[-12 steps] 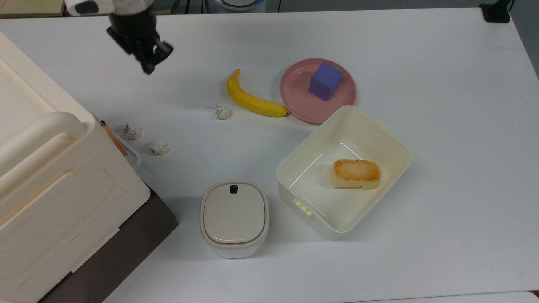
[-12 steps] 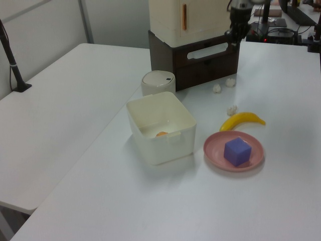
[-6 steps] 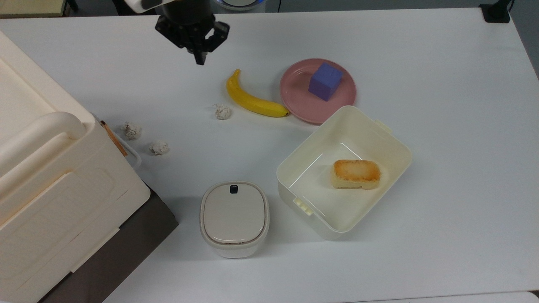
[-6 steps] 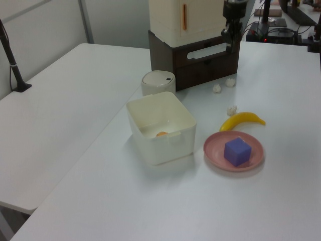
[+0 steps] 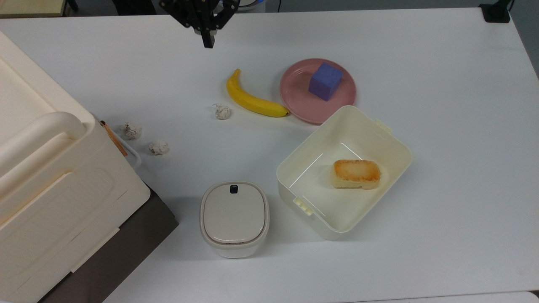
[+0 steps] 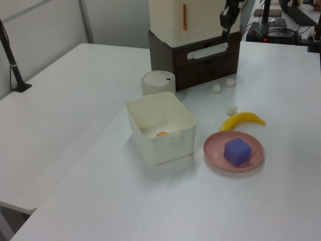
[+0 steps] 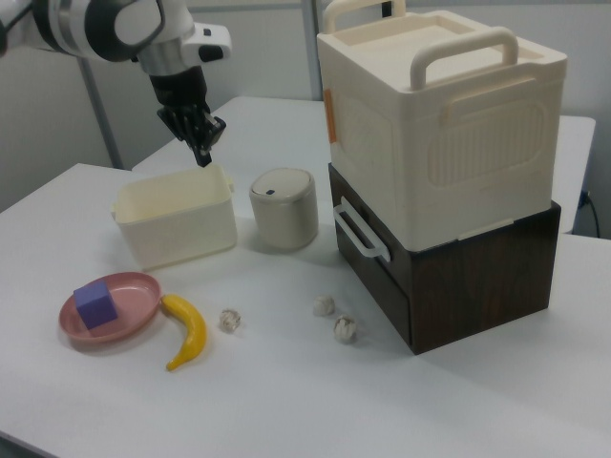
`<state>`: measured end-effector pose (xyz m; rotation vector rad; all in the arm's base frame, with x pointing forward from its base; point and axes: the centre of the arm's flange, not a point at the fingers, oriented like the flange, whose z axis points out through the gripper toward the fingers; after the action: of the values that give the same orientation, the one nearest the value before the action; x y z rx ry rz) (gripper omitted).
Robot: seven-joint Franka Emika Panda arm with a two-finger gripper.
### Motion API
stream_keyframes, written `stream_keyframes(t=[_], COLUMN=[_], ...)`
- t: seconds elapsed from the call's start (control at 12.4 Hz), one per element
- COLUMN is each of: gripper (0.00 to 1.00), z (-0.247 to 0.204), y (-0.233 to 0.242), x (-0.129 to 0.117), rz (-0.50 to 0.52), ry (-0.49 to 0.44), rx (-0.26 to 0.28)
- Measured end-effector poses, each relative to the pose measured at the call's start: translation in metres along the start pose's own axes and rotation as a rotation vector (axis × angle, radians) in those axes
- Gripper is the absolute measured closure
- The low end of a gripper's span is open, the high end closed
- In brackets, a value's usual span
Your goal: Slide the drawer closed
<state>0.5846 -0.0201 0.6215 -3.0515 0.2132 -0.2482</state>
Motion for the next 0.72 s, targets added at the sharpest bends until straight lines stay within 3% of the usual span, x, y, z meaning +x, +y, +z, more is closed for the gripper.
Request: stream_keyframes(t=[0.08, 0.24, 0.56, 0.72], gripper=[0.97, 0.73, 0.16, 0.0], z=[-0.009, -0.016, -0.012, -0.009], y=[0.002, 0.007, 0.013, 0.022], x=[-0.003, -0.006, -0.006, -0.01], rz=[0.007, 0.017, -0.004, -0.086], ry=[0.009, 0.014, 0.0, -0.042], rx=[0.003, 0.002, -0.012, -0.019])
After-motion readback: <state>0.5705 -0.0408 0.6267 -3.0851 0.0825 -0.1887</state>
